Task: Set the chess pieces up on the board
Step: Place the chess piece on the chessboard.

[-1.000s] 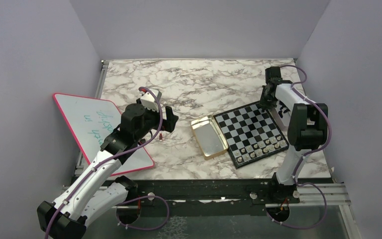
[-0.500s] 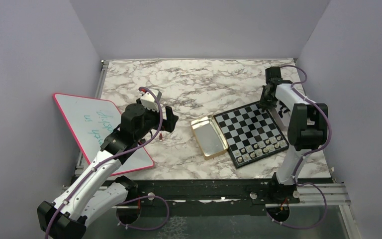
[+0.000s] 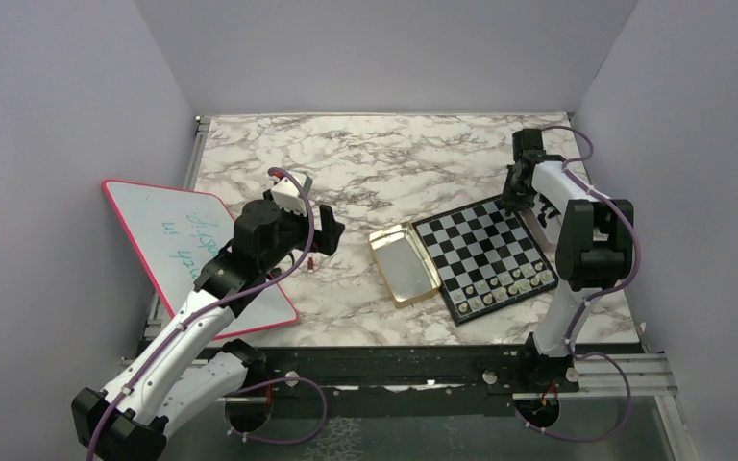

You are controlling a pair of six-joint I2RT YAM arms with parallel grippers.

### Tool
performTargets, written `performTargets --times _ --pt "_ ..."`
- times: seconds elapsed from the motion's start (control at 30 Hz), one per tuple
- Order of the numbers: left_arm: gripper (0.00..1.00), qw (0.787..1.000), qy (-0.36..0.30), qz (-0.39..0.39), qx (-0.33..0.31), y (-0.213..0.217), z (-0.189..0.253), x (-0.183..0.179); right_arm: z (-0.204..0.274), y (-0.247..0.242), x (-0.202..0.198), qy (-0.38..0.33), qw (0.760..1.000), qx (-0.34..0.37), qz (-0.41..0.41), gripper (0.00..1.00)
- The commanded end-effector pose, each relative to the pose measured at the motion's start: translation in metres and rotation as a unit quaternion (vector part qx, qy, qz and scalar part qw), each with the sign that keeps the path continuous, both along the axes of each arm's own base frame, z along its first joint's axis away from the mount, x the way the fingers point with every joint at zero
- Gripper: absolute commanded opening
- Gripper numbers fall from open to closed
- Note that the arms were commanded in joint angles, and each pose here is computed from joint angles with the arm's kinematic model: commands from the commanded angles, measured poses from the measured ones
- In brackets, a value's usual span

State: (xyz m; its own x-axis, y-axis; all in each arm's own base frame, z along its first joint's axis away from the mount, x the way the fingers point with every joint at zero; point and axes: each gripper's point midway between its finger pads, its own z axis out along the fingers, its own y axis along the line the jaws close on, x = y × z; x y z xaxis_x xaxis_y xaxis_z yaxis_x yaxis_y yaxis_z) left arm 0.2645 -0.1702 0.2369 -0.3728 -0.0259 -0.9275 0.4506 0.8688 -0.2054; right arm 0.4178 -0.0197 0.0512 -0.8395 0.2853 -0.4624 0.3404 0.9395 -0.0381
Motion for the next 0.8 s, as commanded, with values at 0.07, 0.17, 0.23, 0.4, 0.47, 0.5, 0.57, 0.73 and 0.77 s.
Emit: performTargets --times 0.07,0.17,0.23,0.4,0.47,0.5,0.57,0.73,0.77 --pt "0.99 1.0 -0.013 0.003 0.002 0.002 0.0042 -0.0002 0.008 0.0013 0.0033 0.0 1.0 0.009 -0.004 0.2" --pt "0.99 1.0 -0.013 0.003 0.002 0.0018 0.004 -0.0003 0.0071 0.0036 0.0045 0.001 1.0 0.015 -0.001 0.22" --pt "0.99 1.0 -0.013 0.002 0.002 0.0013 0.0041 0.0 0.0064 0.0041 0.0054 0.003 1.0 0.016 0.0 0.24" --pt "0.99 1.0 -0.011 0.002 0.002 0.0008 0.0033 0.0001 0.0086 0.0022 0.0075 0.003 1.0 0.011 0.001 0.26" --pt "0.99 1.0 -0.012 0.001 0.002 0.0009 0.0037 0.0 0.0103 0.0029 0.0079 0.001 1.0 0.013 0.002 0.26" --pt "0.99 1.0 -0.012 0.001 0.002 0.0009 0.0037 0.0 0.0106 0.0036 0.0085 0.0 1.0 0.014 0.003 0.27" --pt "0.99 1.0 -0.012 0.001 0.003 0.0011 0.0034 -0.0002 0.011 0.0044 0.0092 -0.001 1.0 0.017 0.003 0.27" --pt "0.99 1.0 -0.014 0.003 0.002 0.0017 0.0046 -0.0002 0.0101 0.0044 0.008 0.001 1.0 0.016 0.004 0.27" --pt "0.99 1.0 -0.014 0.003 0.002 0.0019 0.0045 -0.0003 0.0095 0.0047 0.0076 0.002 1.0 0.017 0.005 0.27"
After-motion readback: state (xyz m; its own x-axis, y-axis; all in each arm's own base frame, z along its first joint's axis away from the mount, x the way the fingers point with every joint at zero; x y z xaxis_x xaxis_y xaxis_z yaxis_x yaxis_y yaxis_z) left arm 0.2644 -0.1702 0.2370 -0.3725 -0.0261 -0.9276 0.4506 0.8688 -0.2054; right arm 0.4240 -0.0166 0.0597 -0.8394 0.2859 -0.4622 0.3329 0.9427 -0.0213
